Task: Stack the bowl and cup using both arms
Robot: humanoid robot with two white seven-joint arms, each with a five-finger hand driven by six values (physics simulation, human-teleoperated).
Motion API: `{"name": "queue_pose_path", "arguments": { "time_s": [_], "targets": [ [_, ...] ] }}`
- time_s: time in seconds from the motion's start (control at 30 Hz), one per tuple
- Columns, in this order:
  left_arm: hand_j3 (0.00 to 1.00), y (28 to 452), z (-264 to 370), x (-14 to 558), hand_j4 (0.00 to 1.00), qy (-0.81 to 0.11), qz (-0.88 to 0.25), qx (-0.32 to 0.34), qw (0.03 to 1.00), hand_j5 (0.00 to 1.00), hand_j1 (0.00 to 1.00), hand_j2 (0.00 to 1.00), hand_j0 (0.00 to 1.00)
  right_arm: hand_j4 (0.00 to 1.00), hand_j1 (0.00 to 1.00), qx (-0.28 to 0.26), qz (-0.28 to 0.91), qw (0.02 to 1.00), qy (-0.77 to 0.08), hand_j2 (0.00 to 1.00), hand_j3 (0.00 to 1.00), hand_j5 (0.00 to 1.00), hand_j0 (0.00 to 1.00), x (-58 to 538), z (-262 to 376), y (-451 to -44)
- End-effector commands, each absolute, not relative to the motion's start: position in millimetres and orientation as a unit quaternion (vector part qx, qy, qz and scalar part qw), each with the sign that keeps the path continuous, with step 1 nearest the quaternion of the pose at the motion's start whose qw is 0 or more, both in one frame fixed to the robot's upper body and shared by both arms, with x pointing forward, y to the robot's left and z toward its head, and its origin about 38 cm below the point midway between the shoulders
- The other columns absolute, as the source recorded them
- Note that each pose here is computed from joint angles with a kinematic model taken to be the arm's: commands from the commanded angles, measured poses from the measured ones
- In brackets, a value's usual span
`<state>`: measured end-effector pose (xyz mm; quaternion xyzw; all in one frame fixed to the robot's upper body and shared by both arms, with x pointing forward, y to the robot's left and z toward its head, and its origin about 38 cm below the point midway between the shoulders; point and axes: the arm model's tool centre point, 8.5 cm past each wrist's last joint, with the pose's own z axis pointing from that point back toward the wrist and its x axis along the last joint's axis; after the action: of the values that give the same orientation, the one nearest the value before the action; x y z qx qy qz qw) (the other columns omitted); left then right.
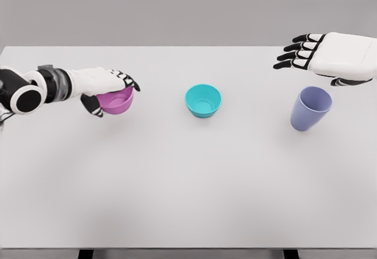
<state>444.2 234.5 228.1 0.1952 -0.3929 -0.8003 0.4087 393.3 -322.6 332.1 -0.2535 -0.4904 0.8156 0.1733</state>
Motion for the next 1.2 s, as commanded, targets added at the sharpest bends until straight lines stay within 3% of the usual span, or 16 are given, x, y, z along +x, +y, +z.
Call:
{"name": "queue_pose_path", "arguments": {
  "time_s": [0.0, 1.17],
  "targets": [
    [0.73, 228, 230, 443, 0.73, -0.397, -0.803, 0.196, 0.399, 0.73, 0.73, 0.73, 0.73, 1.00, 1.00, -0.253, 0.815, 0.175, -0.491, 1.00, 1.00, 1.00, 1.00, 393, 332, -323],
    [0.73, 111, 247, 443, 0.73, -0.472, -0.807, 0.213, 0.283, 0.73, 0.73, 0.73, 0.73, 1.00, 1.00, -0.253, 0.815, 0.175, -0.491, 1.00, 1.00, 1.00, 1.00, 393, 332, -323]
  ]
}}
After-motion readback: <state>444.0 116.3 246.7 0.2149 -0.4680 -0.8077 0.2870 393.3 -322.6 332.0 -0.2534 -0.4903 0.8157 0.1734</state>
